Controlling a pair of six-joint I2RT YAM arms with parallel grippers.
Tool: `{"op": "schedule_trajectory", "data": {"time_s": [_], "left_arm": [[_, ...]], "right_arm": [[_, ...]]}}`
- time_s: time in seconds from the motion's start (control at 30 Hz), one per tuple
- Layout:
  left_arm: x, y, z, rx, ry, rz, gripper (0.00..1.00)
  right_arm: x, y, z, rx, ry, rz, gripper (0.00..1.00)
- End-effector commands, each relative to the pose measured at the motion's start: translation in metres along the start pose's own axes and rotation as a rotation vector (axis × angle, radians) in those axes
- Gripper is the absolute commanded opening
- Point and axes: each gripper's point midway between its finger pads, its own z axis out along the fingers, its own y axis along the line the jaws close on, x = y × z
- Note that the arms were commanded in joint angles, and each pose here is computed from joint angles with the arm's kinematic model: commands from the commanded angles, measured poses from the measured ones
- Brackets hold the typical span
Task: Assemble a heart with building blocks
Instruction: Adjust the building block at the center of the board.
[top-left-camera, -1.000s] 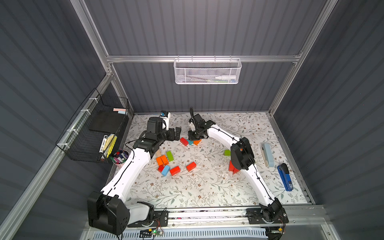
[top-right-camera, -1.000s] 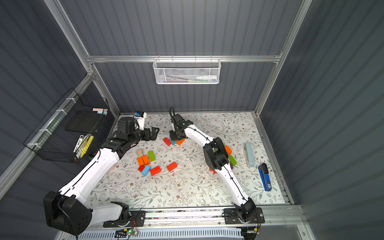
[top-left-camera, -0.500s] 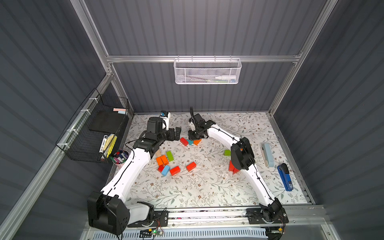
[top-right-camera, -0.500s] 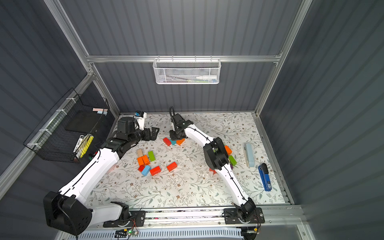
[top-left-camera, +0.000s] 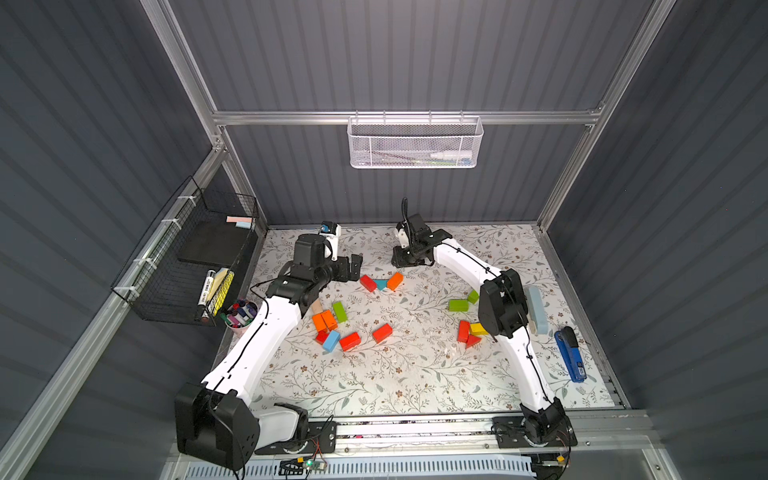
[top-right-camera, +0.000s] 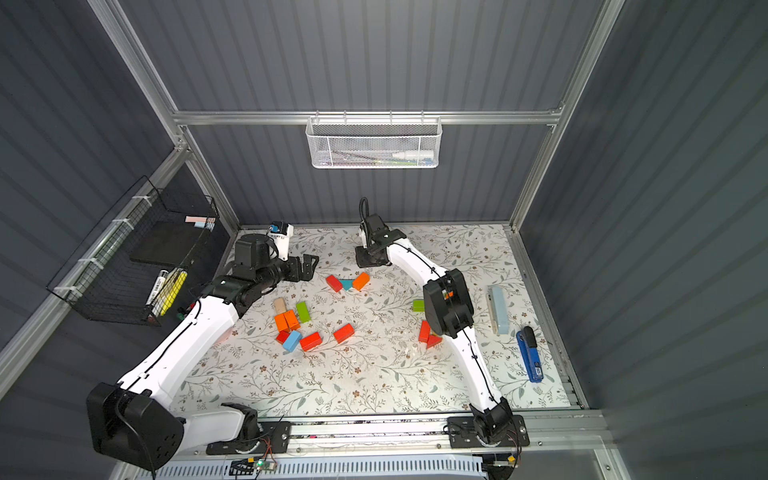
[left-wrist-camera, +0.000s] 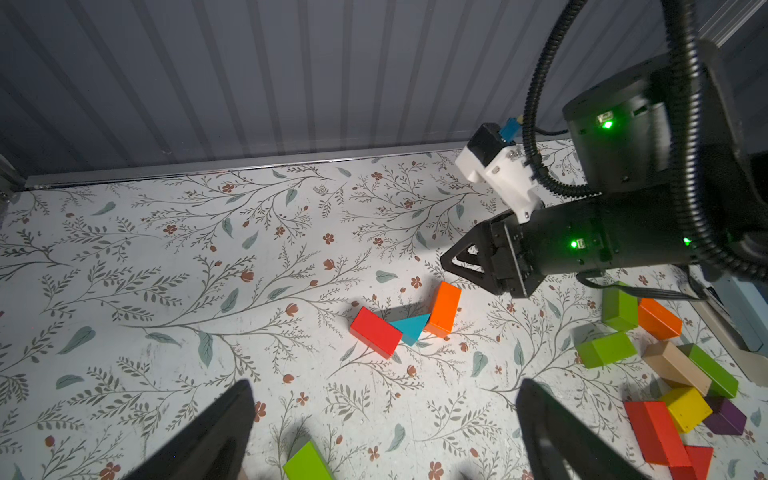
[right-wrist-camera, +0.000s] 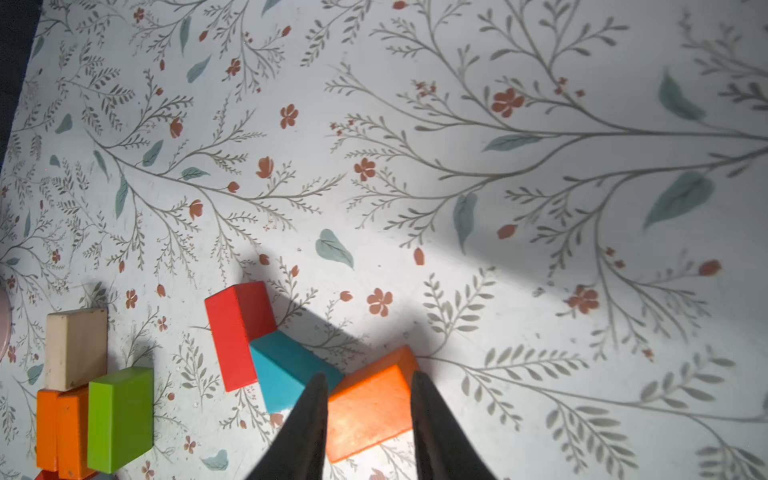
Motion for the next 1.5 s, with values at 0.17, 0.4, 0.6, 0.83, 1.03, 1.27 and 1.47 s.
{"op": "schedule_trajectory", "data": {"time_s": [0.17, 0.4, 0.6, 0.83, 1.03, 1.27, 1.47], "left_arm": [[0.006, 0.002, 0.005, 0.006, 0.014, -0.016, 0.99], [0.006, 0.002, 0.005, 0.007, 0.014, -0.014, 0.99], [0.006, 0.002, 0.005, 0.006, 0.015, -0.014, 0.99], [0.006, 0.002, 0.004, 0.007, 0.014, -0.015, 0.99], [0.006, 0.002, 0.005, 0.007, 0.015, -0.014, 0.99], [0.007, 0.002, 0.005, 0.008, 0.018, -0.015, 0.99], [0.007, 0.002, 0.005, 0.008, 0.017, -0.014, 0.99]], "right_arm": [[0.013, -0.025, 0.001, 0.002, 0.044, 0.089, 0.34], [0.022, -0.009, 0.009, -0.155, 0.075, 0.138, 0.34], [0.027, -0.004, 0.013, -0.194, 0.085, 0.145, 0.34], [0.030, -0.004, 0.014, -0.198, 0.093, 0.147, 0.33], [0.033, -0.003, 0.015, -0.205, 0.104, 0.147, 0.32], [0.036, -0.002, 0.015, -0.211, 0.110, 0.147, 0.31], [0.034, 0.000, 0.013, -0.221, 0.105, 0.152, 0.30]]}}
